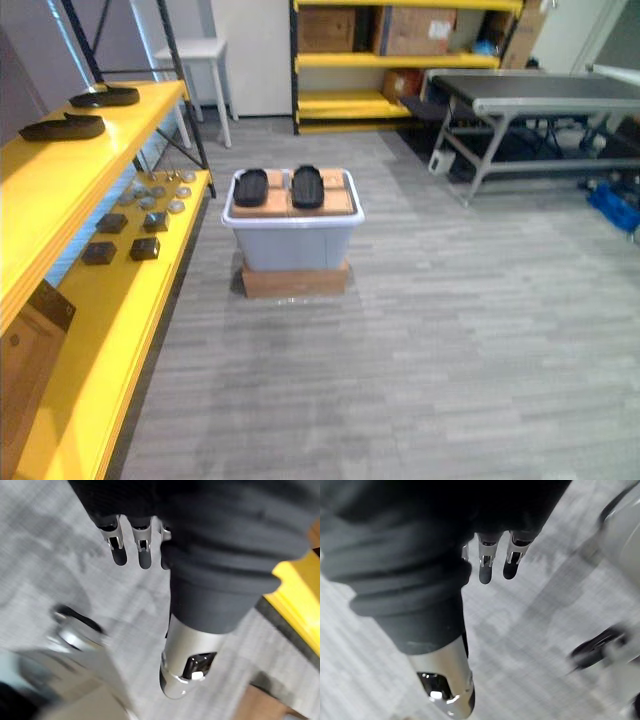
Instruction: Walk over and take plastic housings, then place them on the shelf
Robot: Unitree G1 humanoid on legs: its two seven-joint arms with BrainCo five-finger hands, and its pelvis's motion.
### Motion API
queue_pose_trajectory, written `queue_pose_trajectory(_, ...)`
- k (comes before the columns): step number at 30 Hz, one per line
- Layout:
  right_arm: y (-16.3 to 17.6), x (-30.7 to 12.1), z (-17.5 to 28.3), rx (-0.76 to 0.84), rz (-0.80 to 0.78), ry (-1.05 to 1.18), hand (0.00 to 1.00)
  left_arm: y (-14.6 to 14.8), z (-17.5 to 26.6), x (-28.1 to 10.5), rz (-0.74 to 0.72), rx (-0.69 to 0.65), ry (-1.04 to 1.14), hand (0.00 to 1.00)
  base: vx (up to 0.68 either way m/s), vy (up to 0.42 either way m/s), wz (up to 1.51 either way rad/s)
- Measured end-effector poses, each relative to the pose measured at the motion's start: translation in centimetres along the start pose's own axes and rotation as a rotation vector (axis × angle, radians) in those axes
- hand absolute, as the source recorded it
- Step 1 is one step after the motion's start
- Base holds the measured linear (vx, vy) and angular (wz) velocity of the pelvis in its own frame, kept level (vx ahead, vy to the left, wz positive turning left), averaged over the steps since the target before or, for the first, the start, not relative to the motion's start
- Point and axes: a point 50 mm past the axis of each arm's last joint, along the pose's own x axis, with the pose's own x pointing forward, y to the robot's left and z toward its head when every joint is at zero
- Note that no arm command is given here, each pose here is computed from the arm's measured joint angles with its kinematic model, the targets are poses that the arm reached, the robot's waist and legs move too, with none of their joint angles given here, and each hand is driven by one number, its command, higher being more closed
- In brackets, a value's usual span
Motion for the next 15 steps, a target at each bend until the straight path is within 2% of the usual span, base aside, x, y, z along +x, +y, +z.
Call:
queue_pose_trajectory(4,-1.9,-0.8,-1.8,-0.035,-0.032,0.047,0.0,-2.6,1.3,0.5,-0.072,0.01,-0.029,0.0,0.69,-0.011,1.1)
queue_pose_trajectory(6,-2.6,-0.9,-1.9,-0.003,-0.06,0.047,0.0,-3.9,1.8,0.8,-0.101,0.01,-0.031,0.0,0.65,-0.215,0.87)
queue_pose_trajectory(9,-4.0,-1.4,-3.1,-0.005,-0.102,0.096,0.0,-4.0,1.7,0.9,-0.099,0.014,-0.021,0.0,0.79,-0.329,0.66)
queue_pose_trajectory(12,-4.0,-1.1,-1.7,0.01,-0.103,0.048,0.0,-4.4,1.1,0.7,-0.087,-0.069,-0.009,0.0,0.76,-0.273,-0.11)
queue_pose_trajectory(15,-3.5,-0.9,-0.8,0.006,-0.086,0.016,0.0,-3.3,0.0,0.4,-0.029,-0.182,0.004,0.0,0.72,-0.156,-0.34)
